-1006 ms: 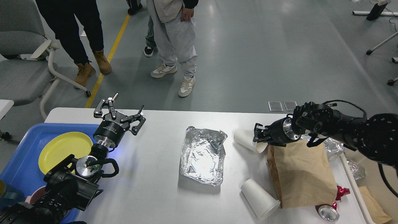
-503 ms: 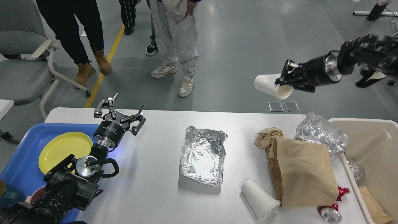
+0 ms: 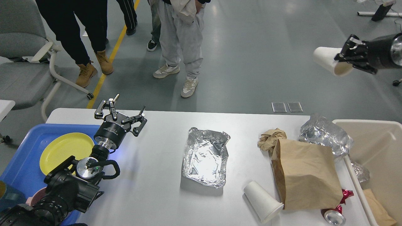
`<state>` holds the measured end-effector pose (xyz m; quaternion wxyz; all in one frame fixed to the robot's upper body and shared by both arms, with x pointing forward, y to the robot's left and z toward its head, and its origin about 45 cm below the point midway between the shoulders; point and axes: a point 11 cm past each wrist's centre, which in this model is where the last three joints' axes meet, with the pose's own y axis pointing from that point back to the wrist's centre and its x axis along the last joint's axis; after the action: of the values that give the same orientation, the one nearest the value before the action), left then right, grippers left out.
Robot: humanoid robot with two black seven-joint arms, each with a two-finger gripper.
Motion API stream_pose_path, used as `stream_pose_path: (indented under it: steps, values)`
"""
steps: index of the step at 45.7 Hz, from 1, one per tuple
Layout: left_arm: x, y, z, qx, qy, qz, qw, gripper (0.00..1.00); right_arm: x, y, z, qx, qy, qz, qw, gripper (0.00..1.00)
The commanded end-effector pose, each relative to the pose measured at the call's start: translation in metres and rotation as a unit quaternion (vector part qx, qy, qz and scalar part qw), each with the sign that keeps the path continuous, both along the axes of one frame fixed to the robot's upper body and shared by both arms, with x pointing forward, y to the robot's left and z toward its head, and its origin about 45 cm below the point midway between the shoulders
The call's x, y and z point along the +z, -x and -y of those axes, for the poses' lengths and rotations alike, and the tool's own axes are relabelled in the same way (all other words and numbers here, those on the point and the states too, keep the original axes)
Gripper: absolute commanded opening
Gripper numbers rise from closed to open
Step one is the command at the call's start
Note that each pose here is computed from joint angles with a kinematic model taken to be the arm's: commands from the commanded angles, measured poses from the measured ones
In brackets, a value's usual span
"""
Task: Tidy desktop
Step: 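Carry the cup over the white bin and open the right gripper, then move the right gripper down to the foil tray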
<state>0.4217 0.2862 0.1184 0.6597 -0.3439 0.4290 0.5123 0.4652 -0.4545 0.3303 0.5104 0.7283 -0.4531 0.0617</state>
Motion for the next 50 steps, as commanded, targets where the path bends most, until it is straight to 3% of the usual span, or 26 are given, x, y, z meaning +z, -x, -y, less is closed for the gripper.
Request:
stream_pose_path:
  steps: [1,7,17,21,22,23,36,44,50]
  values:
    - [0.0,0.0,0.0,0.0,0.0,0.0,1.0,0.96,-0.052,0.031,0.066,-0.07,0.064,-0.018,0.995,0.0]
    - [0.0,0.0,0.0,0.0,0.0,0.0,1.0,0.96,-0.105,0.073,0.115,-0.117,0.114,-0.048,0.985,0.0]
    - [0.0,0.0,0.0,-0.001,0.0,0.0,1.0,0.96,-0.177,0.135,0.143,-0.146,0.176,-0.079,0.97,0.0]
    - [0.0,0.0,0.0,-0.001,0.0,0.0,1.0,0.96,-0.194,0.151,0.148,-0.15,0.205,-0.073,0.964,0.77]
    - [0.0,0.0,0.0,0.0,-0.001,0.0,1.0,0.96,-0.195,0.151,0.149,-0.151,0.212,-0.067,0.963,0.92]
    - [0.0,0.0,0.0,0.0,0.0,0.0,1.0,0.96,-0.196,0.151,0.148,-0.152,0.216,-0.06,0.963,1.0]
    - [0.0,0.0,0.0,0.0,0.0,0.0,1.0,0.96,-0.21,0.143,0.127,-0.132,0.21,-0.06,0.967,1.0]
    - [0.0,0.0,0.0,0.0,0.0,0.0,1.0,0.96,-0.179,0.085,0.087,-0.071,0.206,-0.046,0.975,1.0]
    - [0.0,0.0,0.0,0.0,0.0,0.0,1.0,0.96,-0.146,0.034,0.02,0.022,0.203,-0.07,0.976,1.0]
